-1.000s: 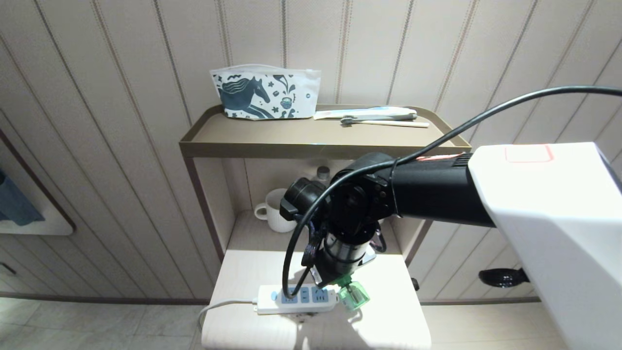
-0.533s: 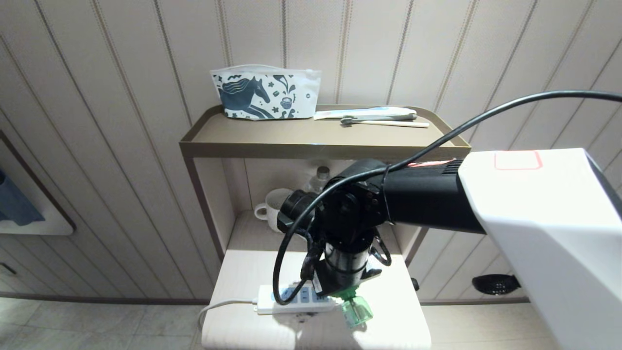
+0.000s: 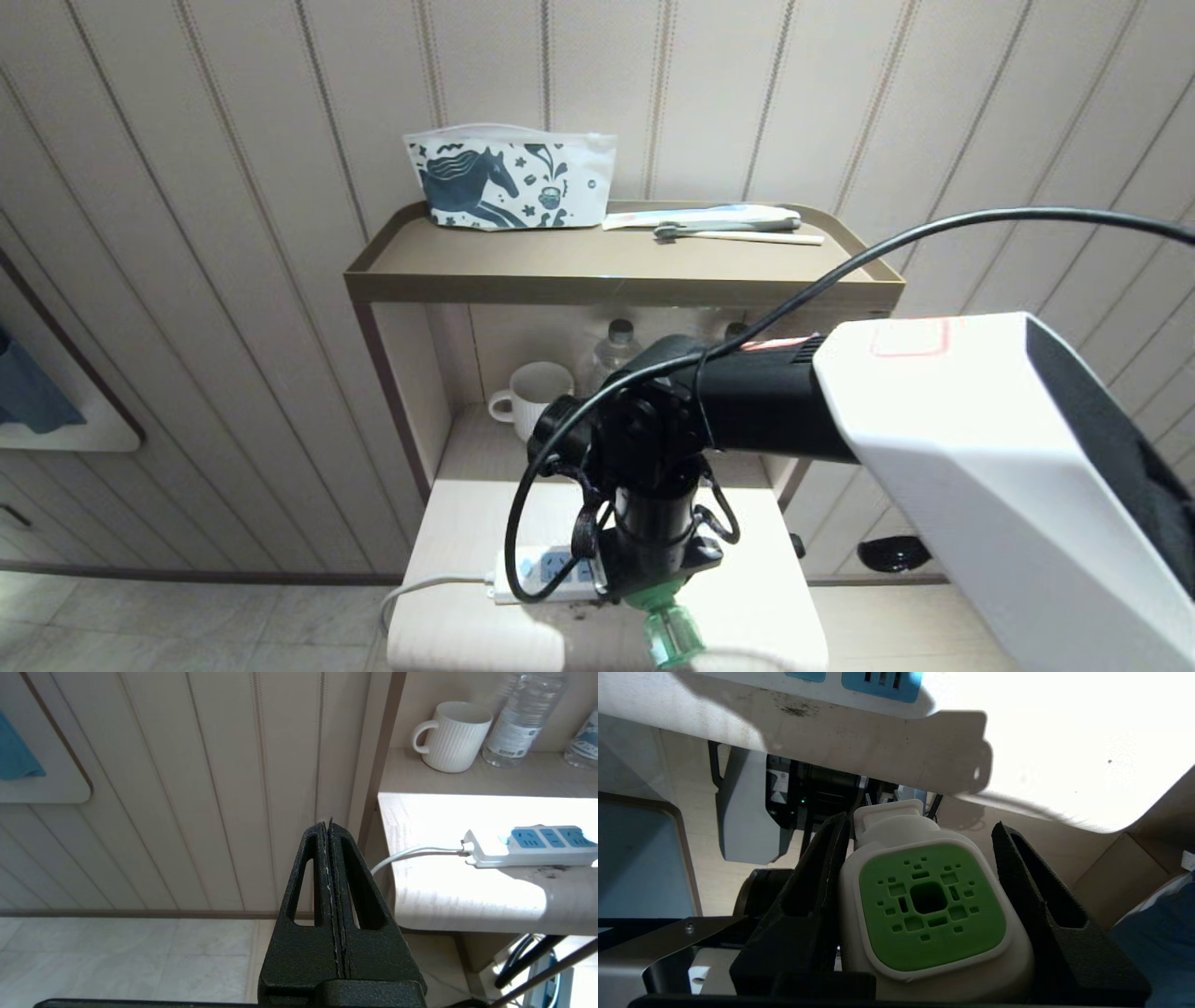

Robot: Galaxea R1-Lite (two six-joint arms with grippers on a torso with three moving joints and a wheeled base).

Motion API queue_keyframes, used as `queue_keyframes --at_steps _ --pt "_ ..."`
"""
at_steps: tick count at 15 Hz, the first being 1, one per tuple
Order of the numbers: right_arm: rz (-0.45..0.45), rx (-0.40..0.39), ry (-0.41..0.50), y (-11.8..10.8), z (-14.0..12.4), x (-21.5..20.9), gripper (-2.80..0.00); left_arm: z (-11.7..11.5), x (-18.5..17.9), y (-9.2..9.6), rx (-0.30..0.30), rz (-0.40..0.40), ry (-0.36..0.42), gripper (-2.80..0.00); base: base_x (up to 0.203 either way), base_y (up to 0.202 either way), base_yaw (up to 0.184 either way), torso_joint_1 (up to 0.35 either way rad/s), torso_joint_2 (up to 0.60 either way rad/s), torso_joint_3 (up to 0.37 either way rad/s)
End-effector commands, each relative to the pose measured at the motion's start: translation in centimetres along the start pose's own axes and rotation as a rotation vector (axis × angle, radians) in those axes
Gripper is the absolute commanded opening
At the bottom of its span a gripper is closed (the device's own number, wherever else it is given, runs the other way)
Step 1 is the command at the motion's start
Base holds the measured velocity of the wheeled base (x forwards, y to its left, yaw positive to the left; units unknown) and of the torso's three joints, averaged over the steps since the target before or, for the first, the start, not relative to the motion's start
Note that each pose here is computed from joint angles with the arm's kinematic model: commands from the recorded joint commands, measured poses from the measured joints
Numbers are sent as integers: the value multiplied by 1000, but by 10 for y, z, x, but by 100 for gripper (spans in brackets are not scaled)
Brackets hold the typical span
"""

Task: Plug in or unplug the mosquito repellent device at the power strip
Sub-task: Insert the plug into the socket

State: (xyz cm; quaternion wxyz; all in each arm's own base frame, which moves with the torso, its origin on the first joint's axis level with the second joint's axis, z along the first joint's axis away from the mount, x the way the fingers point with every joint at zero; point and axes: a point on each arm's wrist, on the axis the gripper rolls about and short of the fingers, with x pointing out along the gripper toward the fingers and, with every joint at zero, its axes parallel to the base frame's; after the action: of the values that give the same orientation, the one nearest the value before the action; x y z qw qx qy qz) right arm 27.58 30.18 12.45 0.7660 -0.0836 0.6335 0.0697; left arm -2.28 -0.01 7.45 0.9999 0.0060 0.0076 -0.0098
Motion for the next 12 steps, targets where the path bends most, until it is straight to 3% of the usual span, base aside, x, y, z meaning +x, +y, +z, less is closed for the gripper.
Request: queue_keyframes --at_steps 1,7,12 --pt "-22 -4 28 3 1 15 -280 0 0 0 0 0 0 -280 0 0 0 0 0 0" --pt "20 17 -49 5 9 10 -280 0 0 0 0 0 0 -280 0 0 0 0 0 0" --pt "-44 42 -67 3 12 22 -280 0 0 0 0 0 0 -280 0 0 0 0 0 0"
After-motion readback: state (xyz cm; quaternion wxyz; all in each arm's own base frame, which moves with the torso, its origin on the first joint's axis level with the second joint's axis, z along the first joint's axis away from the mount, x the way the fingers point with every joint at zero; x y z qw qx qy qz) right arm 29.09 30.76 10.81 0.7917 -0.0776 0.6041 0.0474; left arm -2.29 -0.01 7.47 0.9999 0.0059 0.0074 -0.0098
